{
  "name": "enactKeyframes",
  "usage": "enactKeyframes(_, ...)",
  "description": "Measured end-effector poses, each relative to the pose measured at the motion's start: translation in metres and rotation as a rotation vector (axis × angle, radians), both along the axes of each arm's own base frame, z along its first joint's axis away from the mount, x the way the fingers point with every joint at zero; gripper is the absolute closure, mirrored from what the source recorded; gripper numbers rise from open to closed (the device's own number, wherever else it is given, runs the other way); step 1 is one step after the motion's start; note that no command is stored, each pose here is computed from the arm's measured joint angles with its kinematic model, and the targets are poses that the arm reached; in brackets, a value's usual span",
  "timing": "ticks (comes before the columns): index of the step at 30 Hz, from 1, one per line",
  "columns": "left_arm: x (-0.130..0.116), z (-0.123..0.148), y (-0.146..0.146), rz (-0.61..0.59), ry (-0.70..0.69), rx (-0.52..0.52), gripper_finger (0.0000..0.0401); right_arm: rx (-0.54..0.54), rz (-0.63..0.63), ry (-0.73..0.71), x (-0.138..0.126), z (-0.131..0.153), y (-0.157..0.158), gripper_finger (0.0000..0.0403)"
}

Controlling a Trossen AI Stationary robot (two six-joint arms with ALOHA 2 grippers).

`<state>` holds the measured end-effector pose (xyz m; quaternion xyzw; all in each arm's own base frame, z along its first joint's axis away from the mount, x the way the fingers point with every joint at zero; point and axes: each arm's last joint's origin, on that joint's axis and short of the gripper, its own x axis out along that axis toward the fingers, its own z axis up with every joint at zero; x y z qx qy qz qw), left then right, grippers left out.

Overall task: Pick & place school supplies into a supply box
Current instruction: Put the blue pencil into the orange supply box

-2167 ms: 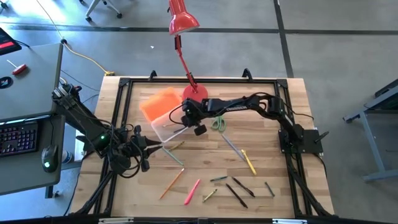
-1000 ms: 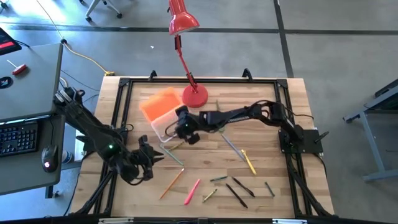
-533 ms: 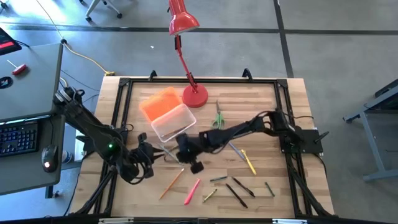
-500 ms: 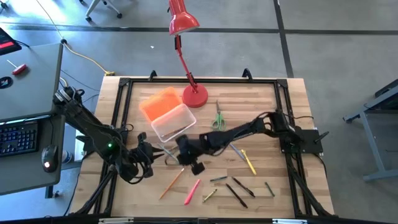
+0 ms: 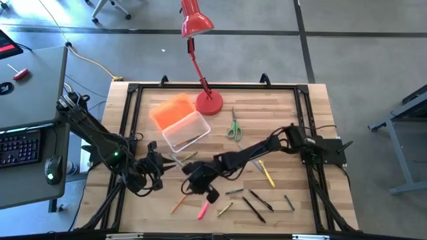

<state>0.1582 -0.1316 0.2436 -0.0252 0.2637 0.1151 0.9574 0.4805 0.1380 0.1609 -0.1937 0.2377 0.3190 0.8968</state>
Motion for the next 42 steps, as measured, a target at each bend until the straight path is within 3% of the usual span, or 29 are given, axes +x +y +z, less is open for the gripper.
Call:
enactKeyframes(7, 0.0, -0.001, -0.001, -0.025, 0.022, -0.031, 0.03, -0.026, -0.061, 0.033, -0.001, -0.019, 0.013, 0.0304)
enactKeyframes(14, 0.0, -0.001, -0.001, -0.027, 0.023, -0.023, 0.03, -0.143, -0.178, 0.038, -0.007, -0.008, 0.013, 0.0293)
enactKeyframes(20, 0.0, -0.001, -0.001, -0.027, 0.024, -0.022, 0.03, -0.34, -0.354, 0.257, -0.032, 0.002, 0.0, 0.0293)
enactKeyframes(23, 0.0, -0.001, -0.001, -0.027, 0.023, -0.022, 0.03, -0.37, -0.499, 0.376, -0.05, 0.018, -0.007, 0.0293)
enactKeyframes(28, 0.001, 0.001, -0.002, -0.027, 0.006, -0.038, 0.03, -0.339, -0.713, 0.458, -0.081, 0.048, -0.02, 0.0293)
enactKeyframes(34, 0.001, 0.001, -0.003, -0.032, 0.004, -0.049, 0.03, -0.247, -0.964, 0.426, -0.158, 0.048, -0.025, 0.0293)
enactKeyframes(38, 0.001, 0.002, -0.002, -0.008, -0.015, -0.028, 0.03, -0.073, -1.171, 0.298, -0.21, 0.038, -0.029, 0.0293)
enactKeyframes(42, 0.003, 0.004, -0.002, 0.02, -0.055, -0.024, 0.03, 0.122, -1.192, 0.245, -0.237, 0.01, -0.031, 0.0293)
